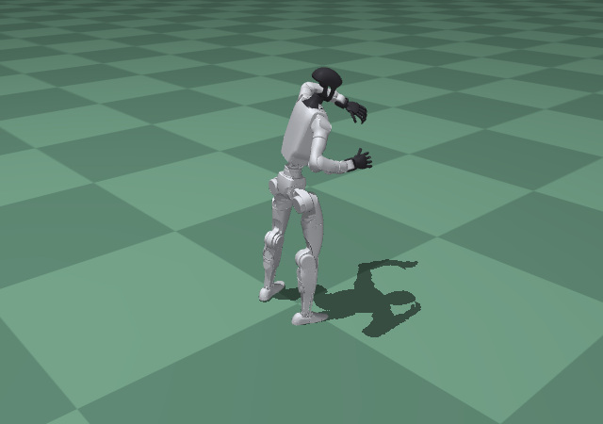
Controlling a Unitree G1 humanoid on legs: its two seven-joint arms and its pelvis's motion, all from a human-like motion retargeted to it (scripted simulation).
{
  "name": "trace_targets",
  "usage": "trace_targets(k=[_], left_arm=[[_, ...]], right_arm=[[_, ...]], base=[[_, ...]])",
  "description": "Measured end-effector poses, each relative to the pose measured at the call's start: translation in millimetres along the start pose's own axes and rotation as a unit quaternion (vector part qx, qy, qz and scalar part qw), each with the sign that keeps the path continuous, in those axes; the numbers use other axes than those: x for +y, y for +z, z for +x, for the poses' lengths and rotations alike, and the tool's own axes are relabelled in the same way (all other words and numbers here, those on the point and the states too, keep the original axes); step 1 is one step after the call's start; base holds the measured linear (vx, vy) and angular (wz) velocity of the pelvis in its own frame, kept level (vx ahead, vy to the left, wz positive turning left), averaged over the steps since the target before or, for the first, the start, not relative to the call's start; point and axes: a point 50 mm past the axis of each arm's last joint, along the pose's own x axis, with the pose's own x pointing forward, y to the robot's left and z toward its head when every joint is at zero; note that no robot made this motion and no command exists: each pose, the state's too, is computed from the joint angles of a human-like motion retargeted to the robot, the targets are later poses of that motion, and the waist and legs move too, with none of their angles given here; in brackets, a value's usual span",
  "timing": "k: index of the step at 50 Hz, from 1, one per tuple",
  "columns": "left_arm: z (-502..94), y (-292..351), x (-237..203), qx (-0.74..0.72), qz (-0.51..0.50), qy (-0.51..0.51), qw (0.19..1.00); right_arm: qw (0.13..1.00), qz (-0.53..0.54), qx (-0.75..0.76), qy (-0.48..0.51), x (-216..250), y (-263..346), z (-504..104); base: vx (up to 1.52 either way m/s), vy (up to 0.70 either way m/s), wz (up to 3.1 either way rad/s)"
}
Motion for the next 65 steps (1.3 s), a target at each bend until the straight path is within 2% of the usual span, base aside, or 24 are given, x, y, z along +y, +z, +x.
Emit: trace_targets(k=[5,10,15,19,22,27,31,35,38,44,48,52,58,60,62,65], left_arm=[[-22,-75,-5,0.181,0.047,-0.038,0.982],[-12,-111,40,0.272,0.055,0.04,0.96],[35,-76,116,0.168,0.068,0.183,0.966],[58,-5,174,0.0,0.075,0.292,0.953],[56,54,191,-0.131,0.069,0.343,0.928],[33,115,166,-0.276,0.025,0.35,0.895],[21,115,116,-0.274,-0.031,0.29,0.916],[17,76,60,-0.173,-0.054,0.189,0.965],[10,28,23,-0.056,-0.033,0.096,0.993],[-19,-63,-19,0.165,0.019,-0.052,0.985],[-17,-89,-3,0.224,0.033,-0.039,0.973],[13,-77,46,0.175,0.052,0.063,0.981],[53,2,139,-0.018,0.088,0.246,0.965],[55,40,157,-0.108,0.031,0.296,0.949],[49,65,163,-0.158,0.08,0.326,0.929],[38,97,152,-0.234,0.049,0.337,0.911]], right_arm=[[0.999,-0.026,-0.003,0.02,-3,0,-1],[0.998,-0.048,-0.005,0.032,-9,1,-1],[0.998,-0.051,0.007,0.025,-13,-2,-3],[0.999,-0.033,0.017,0.011,-9,-6,-2],[1.0,-0.018,0.019,0.002,-4,-6,0],[1.0,0.0,0.008,-0.003,2,-3,3],[1.0,0.017,-0.003,-0.011,4,1,1],[0.999,0.03,-0.003,-0.018,5,1,-2],[1.0,0.02,0.005,-0.007,5,-1,-4],[0.999,-0.022,0.001,0.029,1,-1,-2],[0.999,-0.038,-0.011,0.027,-5,2,1],[0.999,-0.048,-0.005,0.013,-11,1,0],[0.999,-0.045,0.016,-0.001,-11,-6,-2],[0.999,-0.028,0.018,-0.007,-7,-6,-1],[1.0,-0.026,0.012,-0.006,-5,-4,-1],[1.0,-0.01,0.008,-0.005,0,-2,-1]], base=[[-0.01,-0.01,0.09],[-0.03,-0.02,0.36],[-0.02,-0.01,0.4],[0.0,0.0,0.26],[0.0,0.0,0.0],[0.02,-0.01,-0.24],[0.02,-0.04,-0.47],[0.01,-0.06,-0.44],[-0.01,-0.05,-0.27],[0.0,0.0,0.0],[-0.01,0.0,0.09],[-0.02,0.0,0.21],[-0.01,0.0,0.13],[0.0,0.0,0.0],[0.0,0.0,0.0],[0.0,0.0,0.0]])
